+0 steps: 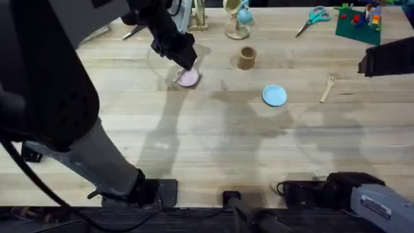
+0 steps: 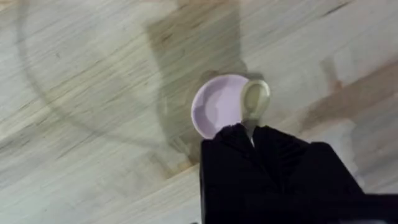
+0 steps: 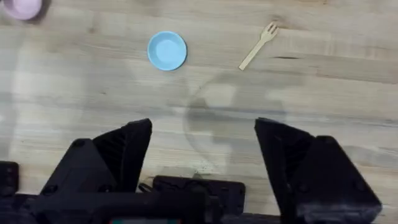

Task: Pick up a utensil and set it on the pink plate, then put the other utensil in the container.

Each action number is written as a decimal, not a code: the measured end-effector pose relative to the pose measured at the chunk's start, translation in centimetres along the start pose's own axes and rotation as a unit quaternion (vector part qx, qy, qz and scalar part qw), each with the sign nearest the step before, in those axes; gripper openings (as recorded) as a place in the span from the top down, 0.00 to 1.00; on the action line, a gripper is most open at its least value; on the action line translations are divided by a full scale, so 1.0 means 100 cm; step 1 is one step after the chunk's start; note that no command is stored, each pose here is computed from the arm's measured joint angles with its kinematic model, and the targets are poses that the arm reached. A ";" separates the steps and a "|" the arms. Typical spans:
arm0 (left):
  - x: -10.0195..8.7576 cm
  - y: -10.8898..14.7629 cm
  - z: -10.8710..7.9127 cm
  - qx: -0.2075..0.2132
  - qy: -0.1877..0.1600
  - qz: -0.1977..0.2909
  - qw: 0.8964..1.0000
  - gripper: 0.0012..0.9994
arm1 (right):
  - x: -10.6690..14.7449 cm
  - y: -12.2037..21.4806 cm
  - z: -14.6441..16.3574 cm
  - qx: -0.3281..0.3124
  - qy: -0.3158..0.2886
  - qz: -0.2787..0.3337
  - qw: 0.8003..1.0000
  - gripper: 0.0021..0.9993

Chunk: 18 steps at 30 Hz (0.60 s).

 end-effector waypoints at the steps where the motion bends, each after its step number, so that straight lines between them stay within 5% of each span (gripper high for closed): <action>1: 0.000 -0.003 0.000 0.000 0.000 -0.001 1.000 0.96 | 0.000 0.000 0.000 0.000 0.000 0.000 1.000 0.00; 18: 0.012 -0.032 0.004 -0.001 0.005 -0.004 1.000 0.96 | 0.000 0.000 0.000 0.000 0.000 0.000 1.000 0.00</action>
Point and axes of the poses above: each hand's point on the last joint's axis, 136 mm out from that joint toward the fingers, its own y axis back along the fingers, its own z axis along the line the jaws close on, x = y × z, the point moved 5 cm from there along y, back along the fingers, and after that the axes turned 7 degrees about y, right-handed, at the moved point
